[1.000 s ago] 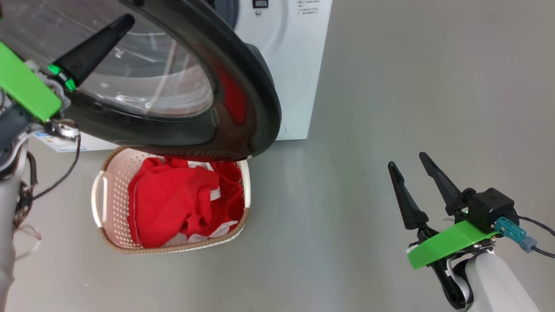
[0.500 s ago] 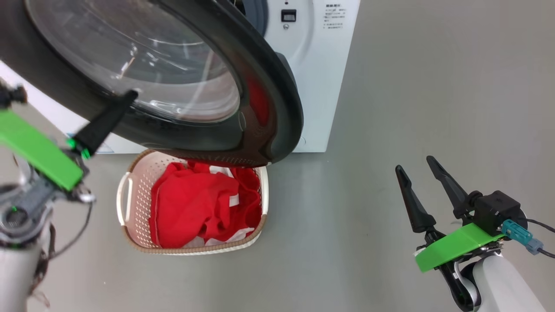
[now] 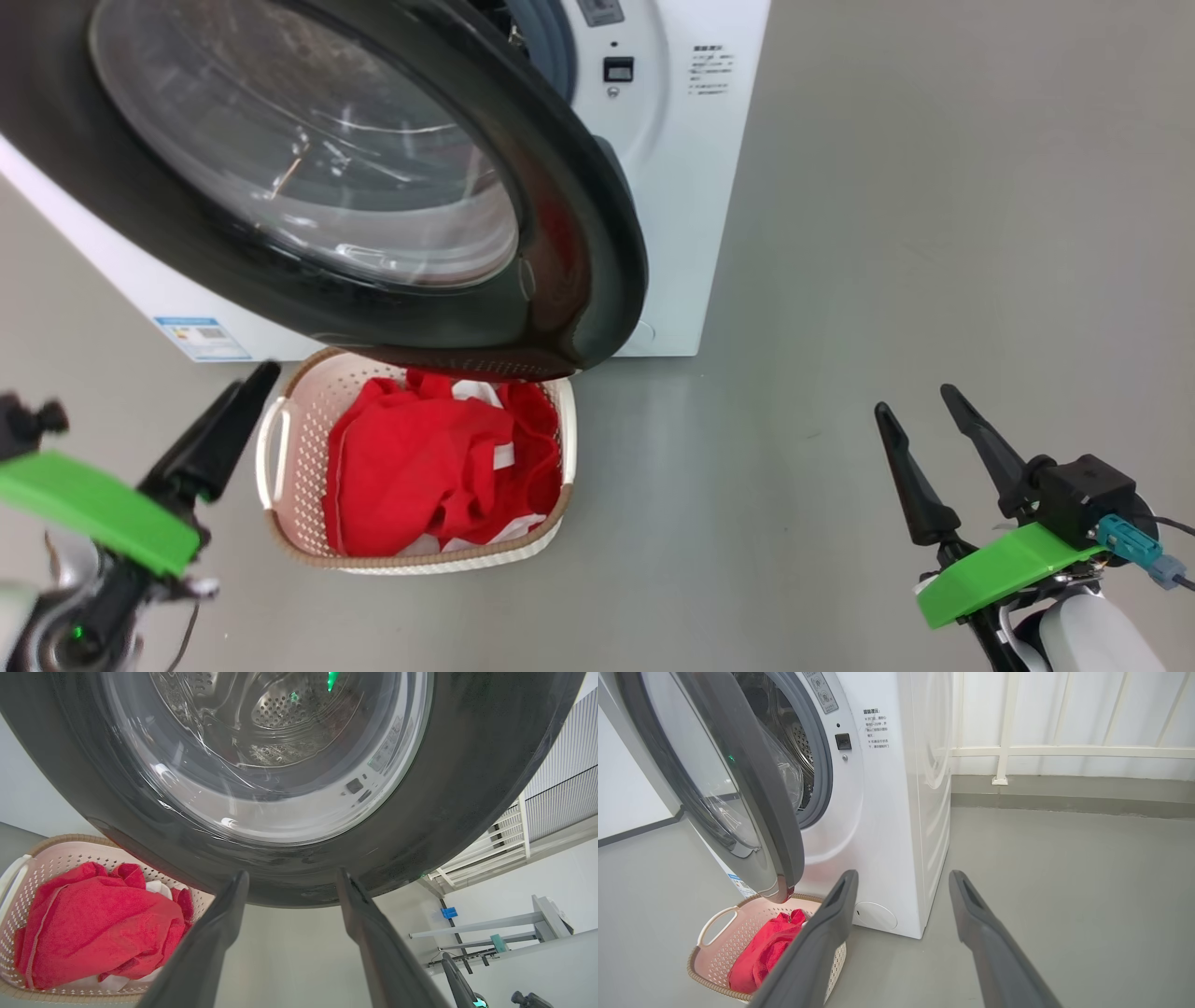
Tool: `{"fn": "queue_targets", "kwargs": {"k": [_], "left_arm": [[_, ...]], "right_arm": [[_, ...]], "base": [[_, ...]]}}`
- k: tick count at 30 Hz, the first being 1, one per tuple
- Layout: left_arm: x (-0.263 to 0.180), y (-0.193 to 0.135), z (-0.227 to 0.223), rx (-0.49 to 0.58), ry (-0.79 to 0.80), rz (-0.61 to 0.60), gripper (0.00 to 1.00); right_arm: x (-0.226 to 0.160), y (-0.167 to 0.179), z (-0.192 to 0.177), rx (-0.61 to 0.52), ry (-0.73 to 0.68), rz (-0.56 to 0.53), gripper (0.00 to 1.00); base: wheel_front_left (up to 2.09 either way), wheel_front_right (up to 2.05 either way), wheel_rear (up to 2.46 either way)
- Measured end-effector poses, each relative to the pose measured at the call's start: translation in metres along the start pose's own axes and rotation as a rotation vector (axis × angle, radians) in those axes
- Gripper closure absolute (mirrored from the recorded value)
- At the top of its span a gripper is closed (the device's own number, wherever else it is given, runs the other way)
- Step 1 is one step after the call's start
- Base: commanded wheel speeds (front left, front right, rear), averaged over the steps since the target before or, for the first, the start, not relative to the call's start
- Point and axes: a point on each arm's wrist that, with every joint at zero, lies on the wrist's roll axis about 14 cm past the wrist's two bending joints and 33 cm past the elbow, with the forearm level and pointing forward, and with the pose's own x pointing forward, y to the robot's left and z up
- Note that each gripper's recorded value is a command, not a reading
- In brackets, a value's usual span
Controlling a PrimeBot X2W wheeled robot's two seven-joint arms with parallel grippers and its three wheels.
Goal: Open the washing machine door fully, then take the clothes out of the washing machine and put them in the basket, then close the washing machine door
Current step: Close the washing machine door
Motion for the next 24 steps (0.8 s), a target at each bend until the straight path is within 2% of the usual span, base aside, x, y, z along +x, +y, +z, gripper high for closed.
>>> {"fn": "queue_targets", "kwargs": {"k": [10, 20, 24], "left_arm": [[-0.015, 0.04, -0.028, 0.069, -0.091, 0.119, 0.0], [-0.021, 0.061, -0.05, 0.255, -0.109, 0.169, 0.0], [-0.018, 0.058, -0.039, 0.325, -0.183, 0.177, 0.0]], "right_arm": [[-0.016, -0.025, 0.004, -0.016, -0.002, -0.072, 0.0], [-0.036, -0.048, 0.007, -0.026, -0.003, -0.15, 0.0], [-0.041, -0.053, 0.006, -0.026, 0.0, -0.168, 0.0]], "base": [[0.0, 0.0, 0.0], [0.0, 0.0, 0.0], [0.0, 0.0, 0.0]]}}
